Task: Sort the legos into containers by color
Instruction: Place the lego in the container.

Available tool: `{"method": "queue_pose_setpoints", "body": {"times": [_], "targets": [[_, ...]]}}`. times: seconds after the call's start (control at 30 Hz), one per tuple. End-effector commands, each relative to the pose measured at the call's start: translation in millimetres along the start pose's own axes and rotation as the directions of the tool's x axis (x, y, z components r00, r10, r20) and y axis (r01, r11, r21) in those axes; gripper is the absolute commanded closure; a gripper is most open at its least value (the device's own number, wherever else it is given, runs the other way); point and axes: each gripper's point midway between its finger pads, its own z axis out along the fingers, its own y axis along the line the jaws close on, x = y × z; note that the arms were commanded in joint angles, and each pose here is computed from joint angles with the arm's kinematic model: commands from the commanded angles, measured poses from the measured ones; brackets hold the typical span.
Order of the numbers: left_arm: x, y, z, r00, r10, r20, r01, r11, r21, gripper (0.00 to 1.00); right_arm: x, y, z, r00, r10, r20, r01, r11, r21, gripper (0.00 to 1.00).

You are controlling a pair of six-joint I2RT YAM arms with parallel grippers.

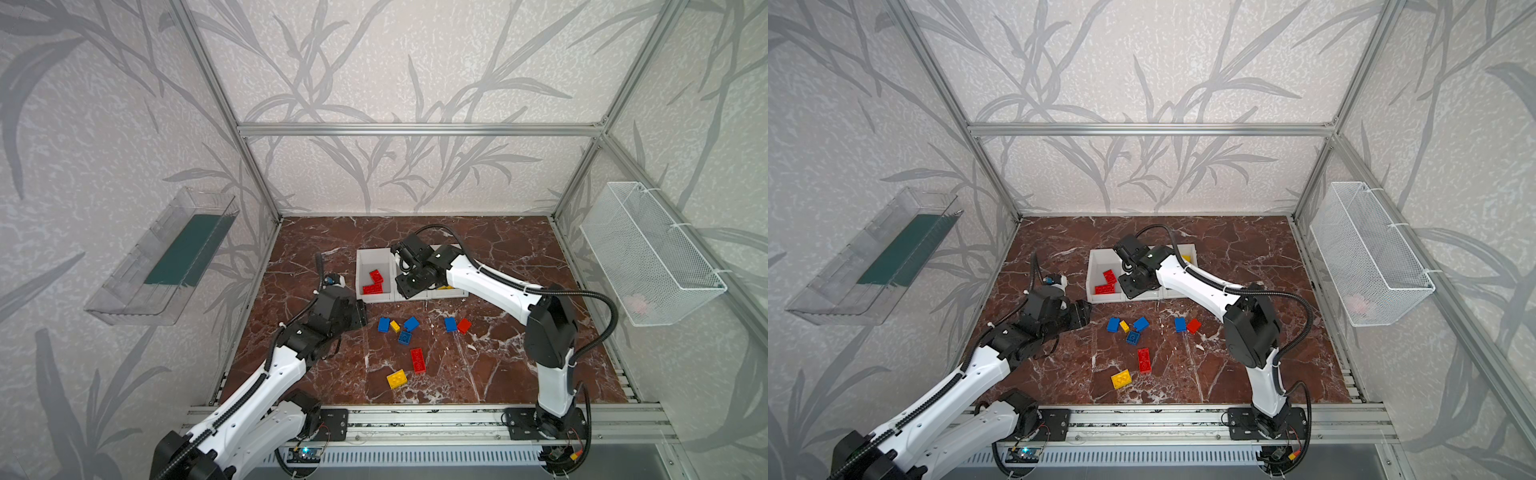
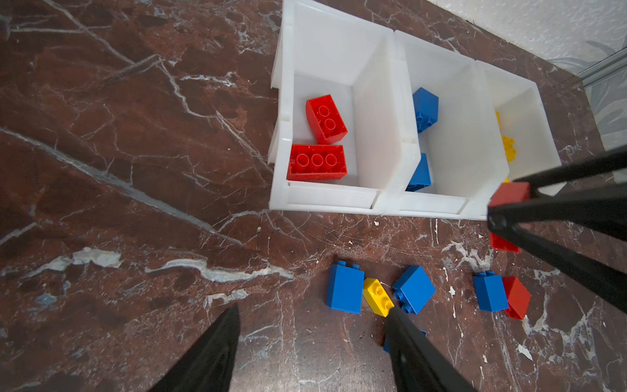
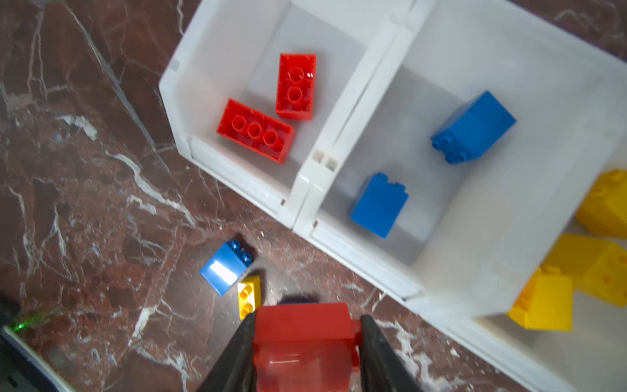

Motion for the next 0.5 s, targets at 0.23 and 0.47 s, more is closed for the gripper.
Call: {"method": "queue_pose_setpoints", "body": {"times": [0.23,0.47], "targets": [[11.5,7.5,-1.2,0.998,-0.049,-0.028,0.049,0.999,-0.011,0.29,-35.7,32.5,43.6,1.0,-0.015,0.007,0.016,0.993,-0.117,0.65],[13.9,6.0,0.2,0.998,-0.05,-0.04,0.05,0.999,-0.002,0.29,-47.8,33.0,46.9,1.0,-0.003,0.012,0.004,0.995,-0.105,0.4]]}}
